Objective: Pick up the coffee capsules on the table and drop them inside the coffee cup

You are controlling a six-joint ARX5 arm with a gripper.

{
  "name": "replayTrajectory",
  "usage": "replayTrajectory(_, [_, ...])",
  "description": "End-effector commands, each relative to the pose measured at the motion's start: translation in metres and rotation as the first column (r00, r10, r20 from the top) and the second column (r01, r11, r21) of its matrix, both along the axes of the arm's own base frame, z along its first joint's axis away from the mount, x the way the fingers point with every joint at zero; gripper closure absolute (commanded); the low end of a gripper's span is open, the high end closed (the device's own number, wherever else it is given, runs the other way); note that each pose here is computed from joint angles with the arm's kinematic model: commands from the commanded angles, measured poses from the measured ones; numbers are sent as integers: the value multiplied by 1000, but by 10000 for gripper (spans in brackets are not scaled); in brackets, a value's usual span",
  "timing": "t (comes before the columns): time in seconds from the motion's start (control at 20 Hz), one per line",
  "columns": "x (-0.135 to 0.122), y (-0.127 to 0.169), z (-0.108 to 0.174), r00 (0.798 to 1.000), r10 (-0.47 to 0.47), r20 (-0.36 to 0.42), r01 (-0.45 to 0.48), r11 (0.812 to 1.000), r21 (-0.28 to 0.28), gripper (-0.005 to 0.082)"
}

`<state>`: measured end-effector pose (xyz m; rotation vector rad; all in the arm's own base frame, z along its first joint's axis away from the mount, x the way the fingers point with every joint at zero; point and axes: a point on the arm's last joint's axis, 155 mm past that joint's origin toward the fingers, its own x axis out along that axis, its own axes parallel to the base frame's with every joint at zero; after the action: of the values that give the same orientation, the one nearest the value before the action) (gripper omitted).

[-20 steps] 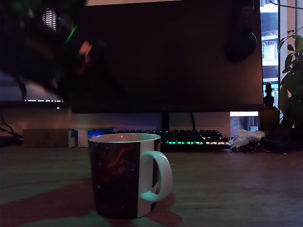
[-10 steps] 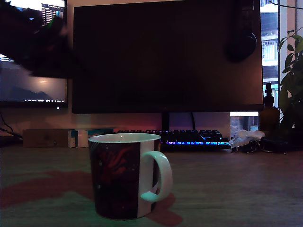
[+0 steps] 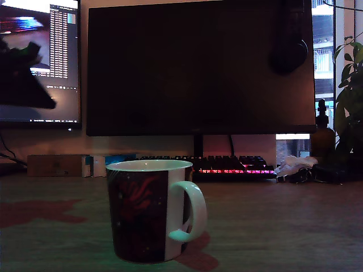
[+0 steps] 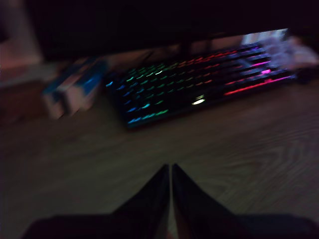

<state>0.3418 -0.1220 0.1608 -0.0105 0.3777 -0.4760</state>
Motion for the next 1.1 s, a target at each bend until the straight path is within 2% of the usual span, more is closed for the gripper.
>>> replayTrajectory(0.0, [2,9,6,999,32,14,-32,999,-2,792])
replayTrajectory(0.3, [1,49,14,988,156,22,-156,988,17,792])
replayTrajectory(0.5, [-9,61,22,984,174,29,-174,985,0,792])
replayTrajectory(0.65, [-22,64,30,982,176,67,-175,984,-24,792])
replayTrajectory(0.8, [-40,64,34,978,192,82,-186,979,-81,792])
replayTrajectory(1.05, [-71,65,48,968,208,141,-191,974,-121,792])
